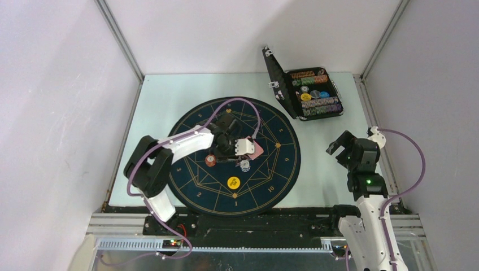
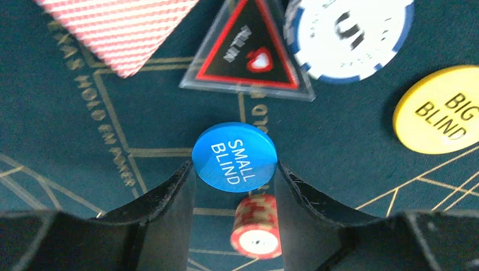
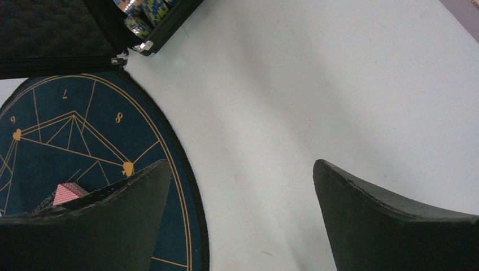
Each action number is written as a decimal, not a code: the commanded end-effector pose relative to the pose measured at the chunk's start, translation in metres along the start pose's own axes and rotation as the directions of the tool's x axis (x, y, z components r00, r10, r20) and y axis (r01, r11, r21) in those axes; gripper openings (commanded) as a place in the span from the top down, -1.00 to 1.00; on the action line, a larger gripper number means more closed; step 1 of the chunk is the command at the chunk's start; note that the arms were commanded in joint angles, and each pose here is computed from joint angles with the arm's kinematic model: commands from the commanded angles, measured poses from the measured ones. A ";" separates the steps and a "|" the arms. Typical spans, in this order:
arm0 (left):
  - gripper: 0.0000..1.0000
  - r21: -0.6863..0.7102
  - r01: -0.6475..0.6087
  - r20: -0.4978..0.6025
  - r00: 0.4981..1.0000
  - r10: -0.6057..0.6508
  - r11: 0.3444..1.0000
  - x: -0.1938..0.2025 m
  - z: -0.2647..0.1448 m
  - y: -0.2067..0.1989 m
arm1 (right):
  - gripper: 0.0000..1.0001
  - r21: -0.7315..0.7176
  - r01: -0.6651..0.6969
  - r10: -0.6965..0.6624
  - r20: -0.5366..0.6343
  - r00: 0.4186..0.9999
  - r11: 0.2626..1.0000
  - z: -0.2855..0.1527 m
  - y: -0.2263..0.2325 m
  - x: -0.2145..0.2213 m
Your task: Distribute texas hold em gaming equipment
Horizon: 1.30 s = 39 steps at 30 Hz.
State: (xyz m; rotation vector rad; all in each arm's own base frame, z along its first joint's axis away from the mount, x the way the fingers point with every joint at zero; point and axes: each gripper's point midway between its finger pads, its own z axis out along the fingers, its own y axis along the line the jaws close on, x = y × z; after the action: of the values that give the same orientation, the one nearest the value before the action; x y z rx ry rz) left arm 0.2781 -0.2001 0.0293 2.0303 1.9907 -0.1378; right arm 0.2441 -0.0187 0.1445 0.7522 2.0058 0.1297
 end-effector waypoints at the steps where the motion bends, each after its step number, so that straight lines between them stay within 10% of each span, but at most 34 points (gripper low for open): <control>1: 0.38 -0.133 0.058 0.133 0.990 -0.040 0.989 -0.014 -0.047 0.037 | -0.99 -0.037 0.004 -0.002 0.059 0.998 0.999 -0.014 0.009 -0.020; 8: 0.61 -0.288 0.359 0.374 0.896 -0.240 0.888 -0.031 -0.104 0.110 | -0.99 -0.064 0.003 0.002 0.075 0.997 0.998 -0.020 0.012 -0.021; 13: 0.81 -0.157 0.690 0.649 0.612 -0.453 0.707 -0.088 -0.140 0.177 | -0.99 -0.087 -0.032 0.038 0.070 0.997 0.996 -0.020 0.013 -0.015; 19: 0.89 0.039 0.924 0.675 0.257 -0.692 0.381 -0.127 -0.127 0.248 | -0.99 -0.137 -0.018 0.021 0.024 0.999 0.990 -0.020 0.019 -0.002; 32: 0.83 0.102 0.991 0.587 0.010 -0.809 0.086 -0.171 -0.061 0.217 | -0.99 -0.107 0.030 -0.050 -0.187 0.981 0.994 0.001 0.007 0.045; 39: 0.76 0.039 0.998 0.503 0.022 -0.864 0.048 -0.160 -0.020 0.197 | -0.99 -0.173 -0.002 -0.050 -0.294 0.954 0.985 0.005 0.016 0.067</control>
State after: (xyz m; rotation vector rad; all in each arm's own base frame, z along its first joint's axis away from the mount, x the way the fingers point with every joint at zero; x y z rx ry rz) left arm 0.4647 -0.3565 0.1440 0.0741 2.3776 -0.4662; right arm 0.2264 0.0206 0.0935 0.6732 2.2567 0.3358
